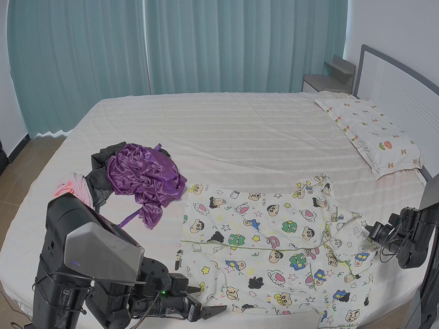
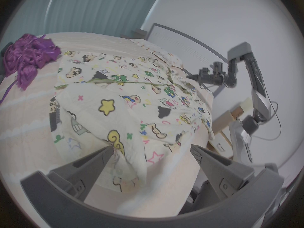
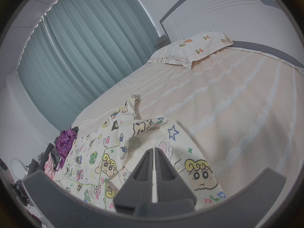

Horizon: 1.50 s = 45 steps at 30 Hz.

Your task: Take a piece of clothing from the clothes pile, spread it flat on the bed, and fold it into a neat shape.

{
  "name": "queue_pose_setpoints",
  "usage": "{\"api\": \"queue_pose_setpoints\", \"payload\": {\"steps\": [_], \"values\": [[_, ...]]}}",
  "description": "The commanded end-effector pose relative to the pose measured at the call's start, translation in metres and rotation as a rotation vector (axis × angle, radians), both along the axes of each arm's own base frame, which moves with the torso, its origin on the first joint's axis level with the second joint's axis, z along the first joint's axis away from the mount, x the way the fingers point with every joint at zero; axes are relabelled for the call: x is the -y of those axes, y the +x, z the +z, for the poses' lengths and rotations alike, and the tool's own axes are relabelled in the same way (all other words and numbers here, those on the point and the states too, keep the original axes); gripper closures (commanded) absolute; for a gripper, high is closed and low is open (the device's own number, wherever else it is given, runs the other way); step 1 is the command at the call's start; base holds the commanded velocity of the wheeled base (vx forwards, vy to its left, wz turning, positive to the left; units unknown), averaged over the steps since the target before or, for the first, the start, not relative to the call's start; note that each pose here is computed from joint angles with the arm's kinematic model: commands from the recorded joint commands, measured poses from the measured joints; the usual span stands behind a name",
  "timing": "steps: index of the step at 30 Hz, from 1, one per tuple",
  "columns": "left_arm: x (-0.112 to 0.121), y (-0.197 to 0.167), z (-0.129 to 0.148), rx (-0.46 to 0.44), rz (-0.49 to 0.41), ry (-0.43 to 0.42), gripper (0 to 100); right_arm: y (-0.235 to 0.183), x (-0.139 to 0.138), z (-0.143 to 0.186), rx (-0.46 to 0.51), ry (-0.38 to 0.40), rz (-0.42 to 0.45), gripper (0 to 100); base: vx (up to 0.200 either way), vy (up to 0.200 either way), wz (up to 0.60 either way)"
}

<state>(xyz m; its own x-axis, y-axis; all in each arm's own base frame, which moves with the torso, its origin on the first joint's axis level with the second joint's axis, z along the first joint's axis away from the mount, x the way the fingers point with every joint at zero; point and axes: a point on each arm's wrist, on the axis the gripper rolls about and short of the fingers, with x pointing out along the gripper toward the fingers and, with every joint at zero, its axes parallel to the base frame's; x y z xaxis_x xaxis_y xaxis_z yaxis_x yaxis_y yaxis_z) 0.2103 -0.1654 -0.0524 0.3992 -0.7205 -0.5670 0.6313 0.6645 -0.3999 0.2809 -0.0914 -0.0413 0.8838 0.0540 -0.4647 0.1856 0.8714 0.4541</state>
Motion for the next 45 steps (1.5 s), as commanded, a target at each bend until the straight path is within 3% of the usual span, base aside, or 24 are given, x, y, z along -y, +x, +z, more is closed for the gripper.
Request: {"api": "queue_pose_setpoints", "payload": {"steps": [1,11,22,28,40,45], "values": [[-0.001,0.005,0.014,0.024,0.051,-0.05,0,0.001,0.0,0.001,0.016,-0.005,0.001,100,0.0,0.0,0.0],[-0.01,0.014,0.016,0.019,0.221,-0.048,0,0.001,0.0,0.001,0.016,-0.005,0.001,100,0.0,0.0,0.0],[-0.021,0.016,0.007,-0.025,0.278,-0.023,0,0.0,0.0,0.001,0.013,-0.005,0.002,100,0.0,0.0,0.0],[-0.009,0.033,0.0,-0.05,0.339,-0.103,0,0.0,0.0,0.001,0.013,-0.005,0.002,100,0.0,0.0,0.0],[0.01,0.066,-0.017,0.019,0.367,-0.151,0,0.001,0.0,-0.001,0.011,-0.011,0.005,100,0.0,0.0,0.0],[0.016,0.089,-0.009,0.068,0.39,-0.189,0,0.0,0.0,-0.002,0.006,-0.013,0.005,100,0.0,0.0,0.0]]}}
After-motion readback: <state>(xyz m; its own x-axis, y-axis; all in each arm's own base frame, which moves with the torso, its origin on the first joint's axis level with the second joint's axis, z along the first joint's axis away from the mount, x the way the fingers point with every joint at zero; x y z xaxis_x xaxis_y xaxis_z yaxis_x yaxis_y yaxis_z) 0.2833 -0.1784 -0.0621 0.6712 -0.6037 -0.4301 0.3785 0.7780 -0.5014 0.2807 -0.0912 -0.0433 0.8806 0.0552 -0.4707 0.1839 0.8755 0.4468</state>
